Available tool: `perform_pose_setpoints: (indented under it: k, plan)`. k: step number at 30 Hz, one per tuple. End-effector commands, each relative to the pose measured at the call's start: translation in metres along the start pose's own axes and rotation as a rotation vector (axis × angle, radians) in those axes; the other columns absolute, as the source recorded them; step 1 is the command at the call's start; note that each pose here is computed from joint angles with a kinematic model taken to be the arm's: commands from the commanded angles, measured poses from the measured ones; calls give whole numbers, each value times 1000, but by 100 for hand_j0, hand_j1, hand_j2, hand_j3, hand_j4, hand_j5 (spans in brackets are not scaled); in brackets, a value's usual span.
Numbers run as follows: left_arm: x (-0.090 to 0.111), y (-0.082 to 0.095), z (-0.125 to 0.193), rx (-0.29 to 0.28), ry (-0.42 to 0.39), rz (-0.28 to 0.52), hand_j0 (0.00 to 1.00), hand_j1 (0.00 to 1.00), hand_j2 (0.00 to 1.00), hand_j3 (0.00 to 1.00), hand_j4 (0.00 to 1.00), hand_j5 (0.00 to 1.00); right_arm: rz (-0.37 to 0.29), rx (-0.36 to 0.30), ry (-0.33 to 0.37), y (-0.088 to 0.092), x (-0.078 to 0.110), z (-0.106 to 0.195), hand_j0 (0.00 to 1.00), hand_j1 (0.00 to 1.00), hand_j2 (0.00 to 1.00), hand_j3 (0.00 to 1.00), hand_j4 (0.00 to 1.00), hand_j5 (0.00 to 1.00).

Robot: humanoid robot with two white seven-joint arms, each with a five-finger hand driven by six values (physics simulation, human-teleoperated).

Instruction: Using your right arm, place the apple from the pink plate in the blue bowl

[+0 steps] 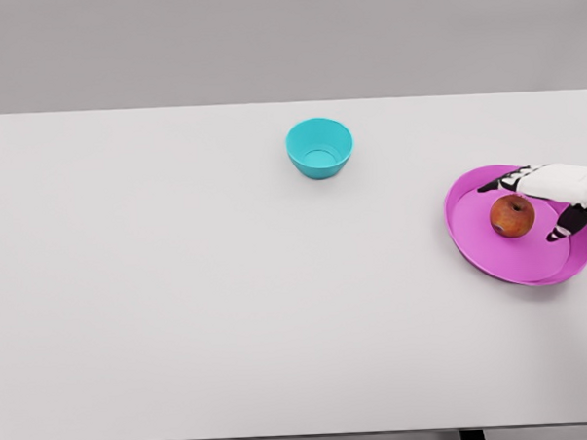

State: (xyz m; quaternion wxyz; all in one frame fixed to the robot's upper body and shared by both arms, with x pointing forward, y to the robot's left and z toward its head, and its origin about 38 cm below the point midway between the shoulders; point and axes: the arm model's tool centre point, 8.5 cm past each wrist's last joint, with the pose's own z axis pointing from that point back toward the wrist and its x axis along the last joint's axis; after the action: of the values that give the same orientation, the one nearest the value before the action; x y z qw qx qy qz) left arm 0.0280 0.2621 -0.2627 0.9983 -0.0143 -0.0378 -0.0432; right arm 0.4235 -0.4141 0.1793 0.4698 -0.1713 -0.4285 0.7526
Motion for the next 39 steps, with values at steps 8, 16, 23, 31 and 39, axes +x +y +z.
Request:
perform_pose_setpoints:
  k: [8, 16, 23, 31, 39]
  plan:
    - [0, 0, 0, 0, 0, 0, 100, 100, 100, 100, 100, 100, -4, 28, -24, 4, 6, -16, 100, 100, 100, 100, 100, 100]
    - [0, 0, 0, 0, 0, 0, 100, 100, 100, 100, 100, 100, 1, 29, -30, 4, 8, -17, 96, 96, 96, 96, 96, 96]
    - [0, 0, 0, 0, 0, 1, 100, 100, 100, 100, 100, 100, 4, 34, -35, 5, 9, -18, 81, 81, 81, 81, 81, 81]
    - [0, 0, 0, 0, 0, 0, 100, 100, 100, 100, 100, 100, 8, 53, -45, 11, 12, -21, 72, 72, 72, 72, 72, 72]
    - [0, 0, 0, 0, 0, 0, 100, 100, 100, 100, 100, 100, 13, 45, -51, 7, 14, -21, 54, 54, 54, 54, 54, 54]
